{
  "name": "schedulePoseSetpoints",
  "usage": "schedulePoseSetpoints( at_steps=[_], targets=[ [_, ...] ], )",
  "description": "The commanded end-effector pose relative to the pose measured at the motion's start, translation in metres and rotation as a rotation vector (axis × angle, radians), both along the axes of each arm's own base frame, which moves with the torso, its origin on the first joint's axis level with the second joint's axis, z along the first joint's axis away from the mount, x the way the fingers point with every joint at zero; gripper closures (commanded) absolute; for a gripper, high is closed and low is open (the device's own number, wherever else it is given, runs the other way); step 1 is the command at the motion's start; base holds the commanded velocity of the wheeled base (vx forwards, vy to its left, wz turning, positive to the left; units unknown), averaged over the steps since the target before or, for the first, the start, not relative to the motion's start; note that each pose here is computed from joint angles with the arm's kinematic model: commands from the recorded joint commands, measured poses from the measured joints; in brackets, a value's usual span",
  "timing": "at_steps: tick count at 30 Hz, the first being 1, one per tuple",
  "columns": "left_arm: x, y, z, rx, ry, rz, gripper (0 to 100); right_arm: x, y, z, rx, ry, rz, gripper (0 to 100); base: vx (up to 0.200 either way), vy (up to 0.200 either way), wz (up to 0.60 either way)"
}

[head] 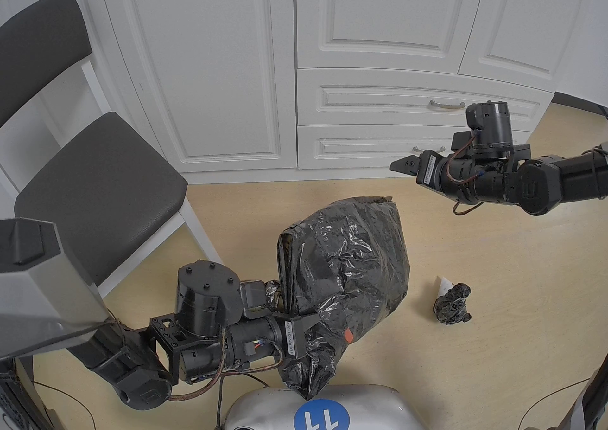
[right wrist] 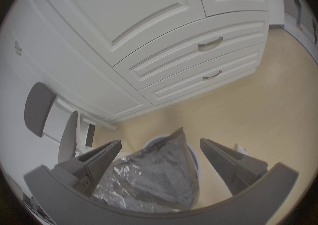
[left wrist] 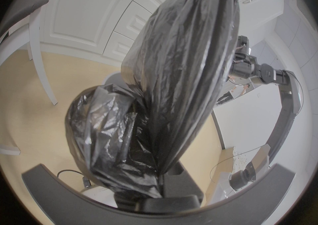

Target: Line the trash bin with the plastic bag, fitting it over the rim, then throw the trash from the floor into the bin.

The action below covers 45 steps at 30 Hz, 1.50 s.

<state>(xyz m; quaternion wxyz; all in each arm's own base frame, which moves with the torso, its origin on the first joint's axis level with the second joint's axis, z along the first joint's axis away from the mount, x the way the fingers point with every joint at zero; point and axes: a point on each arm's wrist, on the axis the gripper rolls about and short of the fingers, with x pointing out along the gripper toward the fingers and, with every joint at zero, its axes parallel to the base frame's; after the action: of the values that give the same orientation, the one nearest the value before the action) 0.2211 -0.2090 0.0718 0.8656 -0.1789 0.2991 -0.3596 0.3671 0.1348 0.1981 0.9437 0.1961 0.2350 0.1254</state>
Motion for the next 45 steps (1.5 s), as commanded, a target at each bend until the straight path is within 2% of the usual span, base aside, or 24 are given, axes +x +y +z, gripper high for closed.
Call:
schedulePoseSetpoints(
  at_steps=[1,10,14,18,19,21,25,38,42,45],
  targets=[
    [-0.003,0.005,0.009,-0.008,0.000,-0.016,100,0.025,0.006,-0.027,0.002,0.071,-0.021,100,0.000,0.000,0.00],
    [-0.001,0.006,0.007,-0.006,0.004,-0.013,100,0.032,0.009,-0.049,-0.026,0.124,-0.009,100,0.000,0.000,0.00],
    [0.002,0.009,0.006,-0.004,0.007,0.001,100,0.033,0.010,-0.069,-0.099,0.165,0.025,100,0.000,0.000,0.00],
    [0.002,0.009,0.005,0.000,0.009,-0.001,100,0.040,0.024,-0.093,-0.112,0.203,0.043,100,0.000,0.000,0.00],
    [0.002,0.009,0.005,0.002,0.009,0.000,100,0.041,0.040,-0.114,-0.128,0.242,0.070,100,0.000,0.000,0.00],
    [0.003,0.009,0.004,0.003,0.012,0.000,100,0.040,0.050,-0.134,-0.142,0.283,0.089,100,0.000,0.000,0.00],
    [0.005,0.011,0.003,0.004,0.013,0.009,100,0.035,0.065,-0.156,-0.163,0.330,0.121,100,0.000,0.000,0.00],
    [0.017,0.012,-0.017,0.035,0.058,0.025,100,0.026,0.068,-0.195,-0.254,0.421,0.179,100,0.000,0.000,0.00],
    [0.022,0.009,-0.025,0.042,0.070,0.029,100,0.030,0.069,-0.198,-0.247,0.413,0.169,100,0.000,0.000,0.00],
    [0.032,0.003,-0.027,0.029,0.065,0.046,100,0.042,0.062,-0.186,-0.206,0.380,0.124,100,0.000,0.000,0.00]
  ],
)
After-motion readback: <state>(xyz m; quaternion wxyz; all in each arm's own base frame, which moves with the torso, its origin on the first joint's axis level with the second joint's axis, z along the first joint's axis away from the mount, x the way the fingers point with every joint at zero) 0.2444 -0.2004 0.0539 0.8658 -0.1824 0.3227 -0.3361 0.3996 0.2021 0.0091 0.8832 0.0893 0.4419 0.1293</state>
